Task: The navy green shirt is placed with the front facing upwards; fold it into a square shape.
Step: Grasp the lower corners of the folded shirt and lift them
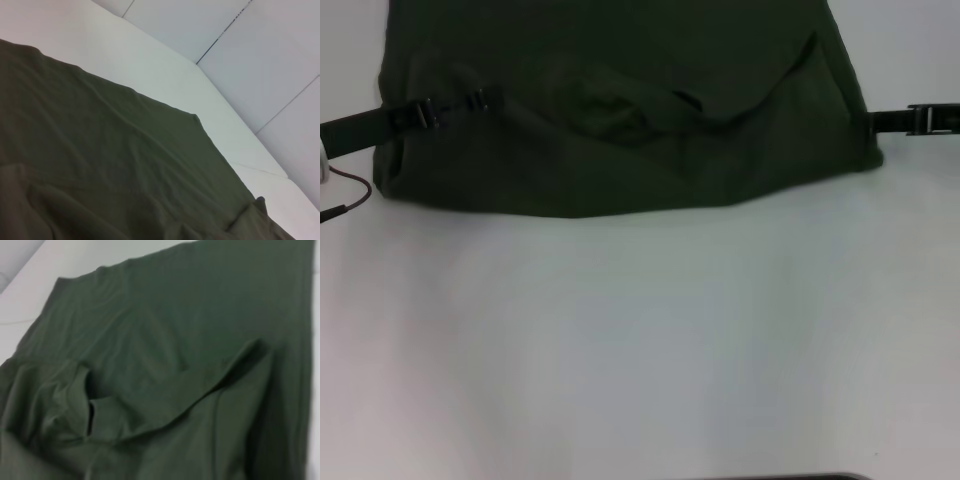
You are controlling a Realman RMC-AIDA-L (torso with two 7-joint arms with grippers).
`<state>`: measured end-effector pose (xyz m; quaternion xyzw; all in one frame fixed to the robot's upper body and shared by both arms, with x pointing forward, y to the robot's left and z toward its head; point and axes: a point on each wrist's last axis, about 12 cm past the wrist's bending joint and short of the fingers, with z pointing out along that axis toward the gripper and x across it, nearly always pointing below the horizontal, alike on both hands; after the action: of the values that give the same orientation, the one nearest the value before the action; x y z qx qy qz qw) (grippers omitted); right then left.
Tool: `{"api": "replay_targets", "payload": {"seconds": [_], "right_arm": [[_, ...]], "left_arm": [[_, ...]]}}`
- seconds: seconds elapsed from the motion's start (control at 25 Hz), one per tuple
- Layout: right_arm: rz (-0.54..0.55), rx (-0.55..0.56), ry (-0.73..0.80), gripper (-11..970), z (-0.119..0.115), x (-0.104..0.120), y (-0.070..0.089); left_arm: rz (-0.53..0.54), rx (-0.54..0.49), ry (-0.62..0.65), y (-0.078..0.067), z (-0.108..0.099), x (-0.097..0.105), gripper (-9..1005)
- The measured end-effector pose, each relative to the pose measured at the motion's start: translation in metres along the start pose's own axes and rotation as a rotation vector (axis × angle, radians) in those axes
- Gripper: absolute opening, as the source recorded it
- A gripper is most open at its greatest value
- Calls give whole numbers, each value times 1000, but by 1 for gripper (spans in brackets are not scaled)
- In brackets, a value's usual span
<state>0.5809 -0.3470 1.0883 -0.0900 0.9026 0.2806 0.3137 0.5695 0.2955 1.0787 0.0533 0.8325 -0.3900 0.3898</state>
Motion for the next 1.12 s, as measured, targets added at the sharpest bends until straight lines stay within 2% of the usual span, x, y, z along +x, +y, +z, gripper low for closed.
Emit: {"api": "replay_targets", "payload": {"seconds": [0.24,0.64,1.12], "right_arm": [[-8,-20,14,615,10,5,8],[-13,-30,17,614,16,10,11],[-6,12,-15,613,9,6,3]], "left_arm": [[4,6,4,-1,0,2,876],[10,7,8,0,1,4,877],[14,6,7,0,0,5,876]]}}
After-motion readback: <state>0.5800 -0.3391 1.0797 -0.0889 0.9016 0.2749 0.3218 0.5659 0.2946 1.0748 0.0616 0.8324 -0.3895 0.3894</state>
